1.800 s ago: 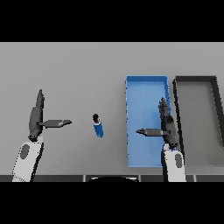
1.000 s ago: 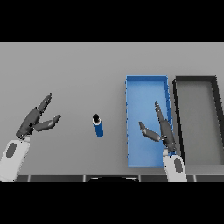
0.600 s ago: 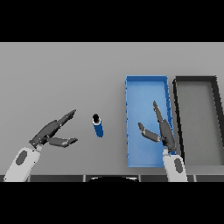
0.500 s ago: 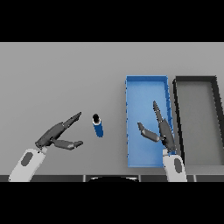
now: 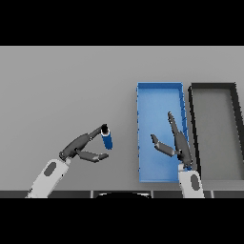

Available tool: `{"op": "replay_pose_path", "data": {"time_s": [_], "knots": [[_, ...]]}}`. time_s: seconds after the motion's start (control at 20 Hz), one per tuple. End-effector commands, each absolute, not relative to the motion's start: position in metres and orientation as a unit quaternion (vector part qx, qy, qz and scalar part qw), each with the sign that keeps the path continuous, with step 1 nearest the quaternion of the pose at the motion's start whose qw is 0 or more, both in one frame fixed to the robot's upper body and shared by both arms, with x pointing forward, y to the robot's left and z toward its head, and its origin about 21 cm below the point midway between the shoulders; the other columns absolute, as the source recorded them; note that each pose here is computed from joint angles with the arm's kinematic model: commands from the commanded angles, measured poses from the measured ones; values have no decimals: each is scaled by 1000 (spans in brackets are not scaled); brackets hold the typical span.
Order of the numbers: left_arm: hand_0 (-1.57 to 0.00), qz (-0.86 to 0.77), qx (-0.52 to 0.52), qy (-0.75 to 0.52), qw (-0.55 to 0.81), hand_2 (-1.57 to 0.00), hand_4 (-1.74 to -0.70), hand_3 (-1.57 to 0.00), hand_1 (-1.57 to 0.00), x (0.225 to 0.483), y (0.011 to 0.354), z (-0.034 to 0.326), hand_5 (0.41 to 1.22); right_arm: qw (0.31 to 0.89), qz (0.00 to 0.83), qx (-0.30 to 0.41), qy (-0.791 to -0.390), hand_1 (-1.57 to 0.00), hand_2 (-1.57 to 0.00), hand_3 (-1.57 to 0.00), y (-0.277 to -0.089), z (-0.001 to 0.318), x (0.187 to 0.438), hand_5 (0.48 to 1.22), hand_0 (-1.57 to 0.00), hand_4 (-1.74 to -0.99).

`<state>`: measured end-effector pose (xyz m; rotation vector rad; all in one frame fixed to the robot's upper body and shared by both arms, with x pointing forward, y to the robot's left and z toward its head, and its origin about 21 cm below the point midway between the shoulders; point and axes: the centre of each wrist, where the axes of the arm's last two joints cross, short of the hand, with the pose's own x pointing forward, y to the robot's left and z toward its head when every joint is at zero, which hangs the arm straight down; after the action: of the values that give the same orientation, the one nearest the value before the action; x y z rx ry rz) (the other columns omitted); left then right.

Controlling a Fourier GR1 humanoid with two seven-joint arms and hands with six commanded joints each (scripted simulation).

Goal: Pick up the blue pipe and place it into the blue bin.

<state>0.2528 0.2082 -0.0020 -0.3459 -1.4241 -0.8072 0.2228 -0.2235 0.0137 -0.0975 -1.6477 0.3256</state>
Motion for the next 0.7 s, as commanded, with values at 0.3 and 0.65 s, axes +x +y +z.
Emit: {"op": "replay_pose_path", "data": {"time_s": [0.3,0.65], "knots": [[1,-369,-174,-631,659,1,-1153,1,1,269,179,-20,479,667,142,-51,-730,1,1,1,-223,16,221,606,1,-1202],[-100,-321,-210,-652,654,-357,-1317,-215,-265,273,157,-18,651,676,136,-48,-723,1,1,1,-224,12,221,605,1,-1198]]}}
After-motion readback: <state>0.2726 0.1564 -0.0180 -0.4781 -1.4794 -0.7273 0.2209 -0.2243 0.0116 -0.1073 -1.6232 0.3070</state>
